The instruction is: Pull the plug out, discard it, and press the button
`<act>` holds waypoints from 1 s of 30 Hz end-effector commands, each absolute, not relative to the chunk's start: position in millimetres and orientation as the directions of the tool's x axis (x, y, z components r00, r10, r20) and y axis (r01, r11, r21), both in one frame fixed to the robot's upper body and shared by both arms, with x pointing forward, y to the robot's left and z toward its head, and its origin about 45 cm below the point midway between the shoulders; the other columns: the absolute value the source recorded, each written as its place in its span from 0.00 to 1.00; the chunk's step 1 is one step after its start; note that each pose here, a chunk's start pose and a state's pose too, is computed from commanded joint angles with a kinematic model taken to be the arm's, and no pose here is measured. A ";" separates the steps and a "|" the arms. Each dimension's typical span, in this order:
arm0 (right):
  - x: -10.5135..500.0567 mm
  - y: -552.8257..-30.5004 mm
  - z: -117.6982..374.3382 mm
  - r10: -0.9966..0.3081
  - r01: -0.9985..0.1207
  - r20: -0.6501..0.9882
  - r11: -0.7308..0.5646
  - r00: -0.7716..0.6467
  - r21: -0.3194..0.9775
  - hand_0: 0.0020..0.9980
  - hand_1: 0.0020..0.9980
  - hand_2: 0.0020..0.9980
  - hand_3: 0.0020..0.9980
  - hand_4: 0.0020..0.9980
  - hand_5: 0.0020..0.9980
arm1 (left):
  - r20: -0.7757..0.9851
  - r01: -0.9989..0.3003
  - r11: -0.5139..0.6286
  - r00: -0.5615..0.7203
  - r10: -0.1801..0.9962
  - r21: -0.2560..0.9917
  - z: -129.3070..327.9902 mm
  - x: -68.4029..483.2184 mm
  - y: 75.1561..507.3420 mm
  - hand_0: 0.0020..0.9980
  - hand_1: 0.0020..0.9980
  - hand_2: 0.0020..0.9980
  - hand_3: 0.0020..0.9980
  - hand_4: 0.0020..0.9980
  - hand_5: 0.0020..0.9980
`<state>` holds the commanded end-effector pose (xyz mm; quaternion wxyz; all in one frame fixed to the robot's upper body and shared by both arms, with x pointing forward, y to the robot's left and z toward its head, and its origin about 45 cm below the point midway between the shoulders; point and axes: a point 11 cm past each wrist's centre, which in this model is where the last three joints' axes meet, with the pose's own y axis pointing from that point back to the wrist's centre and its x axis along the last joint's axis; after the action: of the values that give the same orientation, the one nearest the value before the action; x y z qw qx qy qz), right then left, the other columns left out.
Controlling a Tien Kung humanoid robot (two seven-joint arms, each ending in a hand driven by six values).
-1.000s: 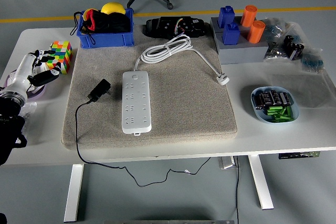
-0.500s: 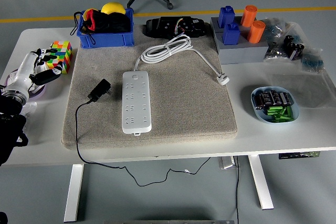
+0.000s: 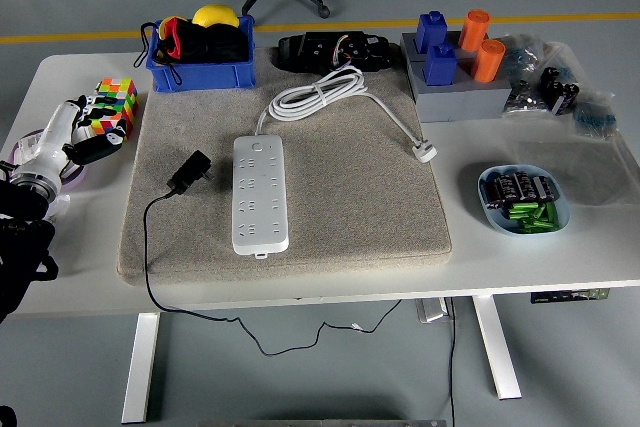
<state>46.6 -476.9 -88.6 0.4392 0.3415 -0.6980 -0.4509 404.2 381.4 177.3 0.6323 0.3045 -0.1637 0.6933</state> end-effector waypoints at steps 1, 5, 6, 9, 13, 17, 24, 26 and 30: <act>46.3 -476.7 -88.8 -0.873 -0.080 0.305 0.359 -0.380 0.930 0.75 0.67 0.66 0.62 0.66 0.51 | 0.629 -0.977 -0.145 -0.015 0.778 0.156 178.0 404.3 380.8 0.82 0.80 0.72 0.75 0.58 0.22; 53.2 -477.3 -87.5 -0.874 -0.091 0.303 0.361 -0.380 0.928 0.75 0.67 0.66 0.62 0.66 0.51 | 0.629 -0.979 -0.142 -0.020 0.777 0.145 182.1 405.6 379.7 0.82 0.80 0.72 0.75 0.58 0.22; 56.1 -477.2 -87.2 -0.875 -0.096 0.301 0.361 -0.379 0.928 0.75 0.67 0.66 0.62 0.66 0.52 | 0.630 -0.980 -0.141 -0.021 0.777 0.141 183.7 406.4 379.2 0.81 0.80 0.72 0.74 0.59 0.22; 67.3 -478.3 -84.8 -0.881 -0.115 0.299 0.362 -0.366 0.925 0.75 0.67 0.66 0.62 0.66 0.52 | 0.631 -0.984 -0.126 -0.018 0.776 0.128 189.7 410.5 375.2 0.81 0.80 0.72 0.74 0.59 0.22; 59.6 -482.9 -84.0 -0.877 -0.098 0.314 0.371 -0.363 0.923 0.75 0.67 0.66 0.62 0.66 0.52 | 0.628 -0.983 -0.121 -0.005 0.778 0.141 184.1 408.5 372.1 0.81 0.80 0.72 0.74 0.59 0.22; 51.0 -482.2 -85.7 -0.878 -0.084 0.318 0.369 -0.359 0.925 0.75 0.67 0.66 0.62 0.66 0.52 | 0.623 -0.981 -0.121 0.002 0.782 0.154 177.8 404.4 371.2 0.81 0.80 0.72 0.74 0.59 0.22; 54.1 -476.8 -87.6 -0.881 -0.092 0.306 0.360 -0.361 0.928 0.75 0.67 0.66 0.62 0.66 0.52 | 0.622 -0.982 -0.110 0.008 0.783 0.151 179.0 404.1 367.5 0.81 0.80 0.72 0.74 0.59 0.21; 55.2 -477.7 -87.1 -0.881 -0.093 0.307 0.362 -0.361 0.927 0.75 0.67 0.66 0.62 0.66 0.52 | 0.620 -0.983 -0.109 0.007 0.785 0.148 180.1 404.3 367.0 0.81 0.80 0.72 0.74 0.59 0.21; 54.2 -480.9 -85.8 -0.877 -0.090 0.315 0.369 -0.362 0.925 0.75 0.67 0.66 0.62 0.66 0.52 | 0.621 -0.983 -0.105 0.011 0.784 0.151 179.9 404.5 365.7 0.81 0.80 0.72 0.74 0.59 0.21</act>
<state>54.2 -480.9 -85.8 0.4456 0.3468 -0.6970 -0.4420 404.5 365.7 179.9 0.6473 0.2944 -0.1690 0.6825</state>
